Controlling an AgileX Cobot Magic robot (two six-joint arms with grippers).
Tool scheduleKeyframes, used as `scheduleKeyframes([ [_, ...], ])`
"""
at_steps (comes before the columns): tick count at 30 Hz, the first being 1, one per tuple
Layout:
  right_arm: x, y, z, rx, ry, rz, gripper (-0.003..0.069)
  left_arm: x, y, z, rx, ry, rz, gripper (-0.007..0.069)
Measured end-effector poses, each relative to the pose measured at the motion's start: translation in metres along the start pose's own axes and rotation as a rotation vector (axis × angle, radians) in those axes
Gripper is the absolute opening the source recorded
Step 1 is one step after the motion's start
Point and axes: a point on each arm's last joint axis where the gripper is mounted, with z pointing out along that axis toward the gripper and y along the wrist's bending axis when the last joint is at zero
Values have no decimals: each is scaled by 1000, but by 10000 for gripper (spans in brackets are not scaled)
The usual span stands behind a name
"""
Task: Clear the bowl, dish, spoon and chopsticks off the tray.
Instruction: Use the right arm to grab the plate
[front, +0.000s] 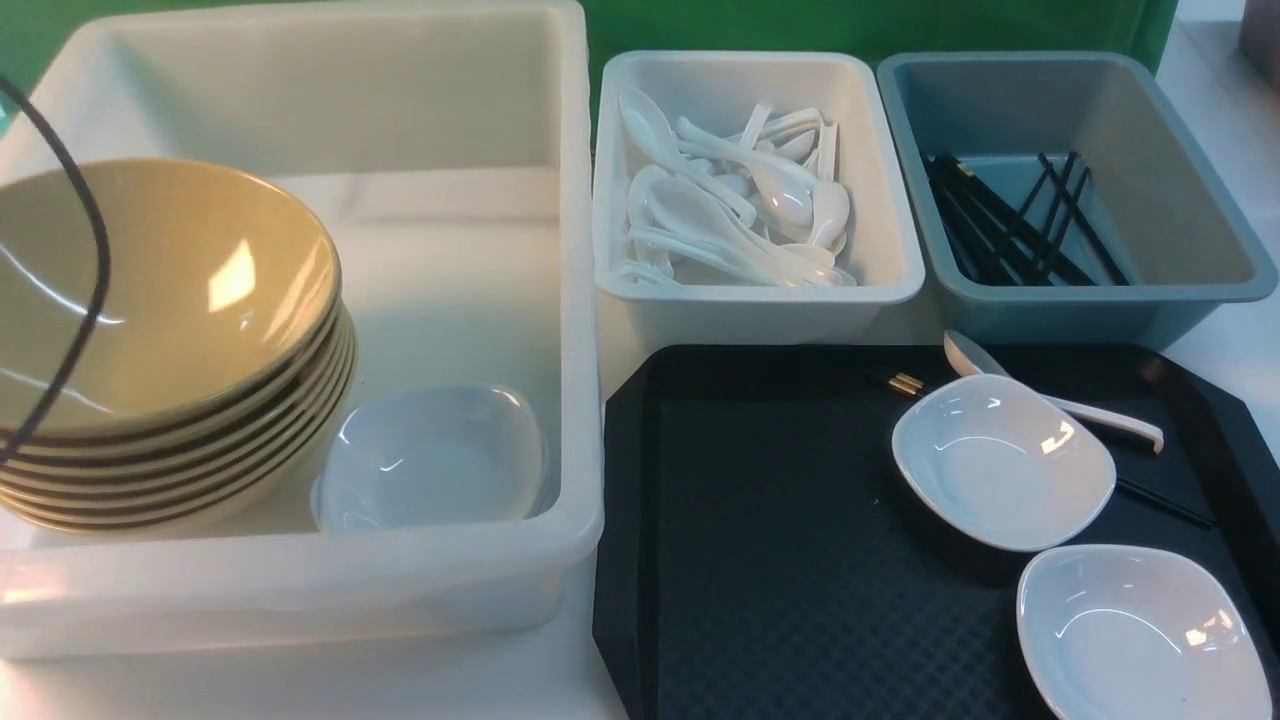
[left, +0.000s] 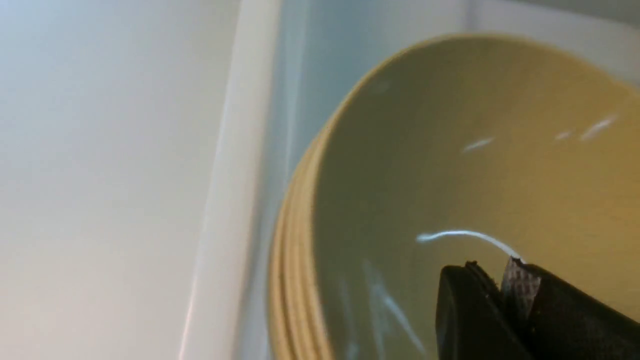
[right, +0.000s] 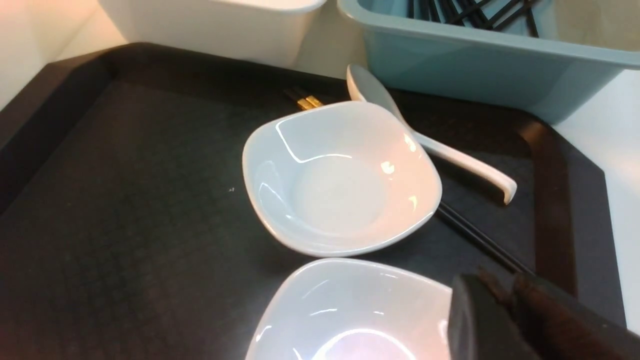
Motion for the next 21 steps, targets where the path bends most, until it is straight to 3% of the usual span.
scheduleKeyframes([
  [6, 0, 0, 0, 0, -1, 0, 131, 15, 7, 26, -18, 20, -46, 8],
  [12, 0, 0, 0, -1, 3, 1, 139, -9, -14, -21, 114, -97, -106, 8],
  [15, 4, 0, 2, -4, 57, -8, 164, -21, -38, -74, 212, -237, -10, 8],
  [17, 5, 1, 6, -12, 160, -22, 227, -14, -65, -111, 308, -323, 127, 8],
  [21, -5, 1, 14, -22, 342, -28, 328, 9, -97, -136, 440, -356, 359, 8],
])
